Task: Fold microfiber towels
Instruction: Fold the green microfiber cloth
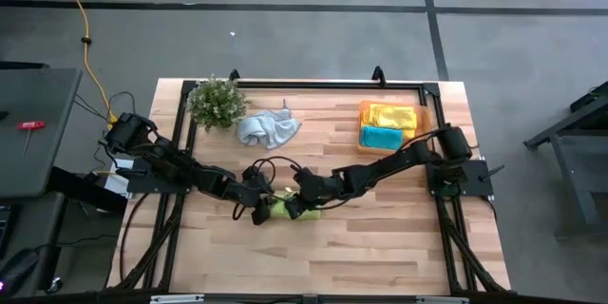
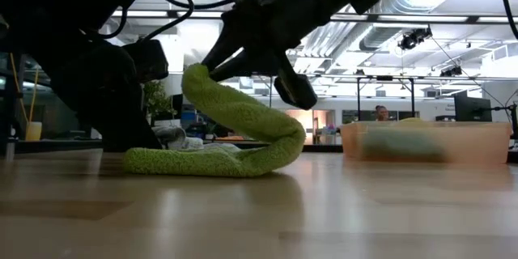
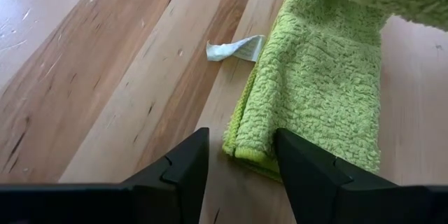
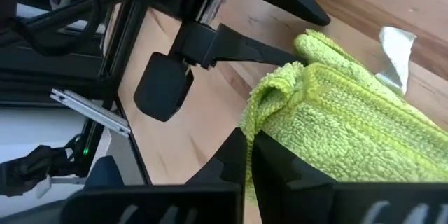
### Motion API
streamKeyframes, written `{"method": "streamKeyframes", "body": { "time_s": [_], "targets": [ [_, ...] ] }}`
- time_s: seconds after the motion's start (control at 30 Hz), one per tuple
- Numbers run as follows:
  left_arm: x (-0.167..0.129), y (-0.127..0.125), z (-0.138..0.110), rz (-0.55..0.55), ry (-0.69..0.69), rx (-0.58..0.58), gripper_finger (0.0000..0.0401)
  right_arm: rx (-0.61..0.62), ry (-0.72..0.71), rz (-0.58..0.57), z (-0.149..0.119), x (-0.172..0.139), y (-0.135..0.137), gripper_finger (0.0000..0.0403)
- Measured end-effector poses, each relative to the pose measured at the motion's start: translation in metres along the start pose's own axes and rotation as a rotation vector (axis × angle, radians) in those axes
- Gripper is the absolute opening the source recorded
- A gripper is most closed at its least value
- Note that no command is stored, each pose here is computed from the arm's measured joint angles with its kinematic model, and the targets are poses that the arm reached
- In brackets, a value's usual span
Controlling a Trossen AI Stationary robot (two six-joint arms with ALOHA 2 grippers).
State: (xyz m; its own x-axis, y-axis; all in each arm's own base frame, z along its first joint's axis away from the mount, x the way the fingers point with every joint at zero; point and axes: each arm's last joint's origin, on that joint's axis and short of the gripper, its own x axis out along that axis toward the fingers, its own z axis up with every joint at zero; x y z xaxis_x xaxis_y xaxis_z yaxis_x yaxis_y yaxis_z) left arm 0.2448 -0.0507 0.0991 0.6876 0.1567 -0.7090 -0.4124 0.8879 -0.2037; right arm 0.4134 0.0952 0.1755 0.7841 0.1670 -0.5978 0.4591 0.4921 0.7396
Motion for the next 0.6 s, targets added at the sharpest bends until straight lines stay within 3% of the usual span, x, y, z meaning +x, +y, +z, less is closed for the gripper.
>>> {"method": "streamKeyframes", "body": {
  "time_s": [0.17,0.4,0.5,0.6],
  "targets": [
    [0.0,0.0,0.0,0.001,-0.001,0.001,0.0154,-0.014,-0.001,0.038,0.001,0.0,0.003,0.0038],
    [0.0,0.0,0.0,0.002,-0.002,0.002,0.0154,-0.041,-0.049,0.137,0.015,-0.002,0.01,0.0155],
    [-0.001,0.0,0.001,-0.013,0.005,0.013,0.0154,-0.098,-0.025,0.137,0.022,-0.009,0.01,0.0192],
    [-0.006,-0.002,0.007,-0.073,0.008,0.046,0.0154,-0.155,-0.005,0.073,0.027,-0.027,0.011,0.0204]
  ]
}}
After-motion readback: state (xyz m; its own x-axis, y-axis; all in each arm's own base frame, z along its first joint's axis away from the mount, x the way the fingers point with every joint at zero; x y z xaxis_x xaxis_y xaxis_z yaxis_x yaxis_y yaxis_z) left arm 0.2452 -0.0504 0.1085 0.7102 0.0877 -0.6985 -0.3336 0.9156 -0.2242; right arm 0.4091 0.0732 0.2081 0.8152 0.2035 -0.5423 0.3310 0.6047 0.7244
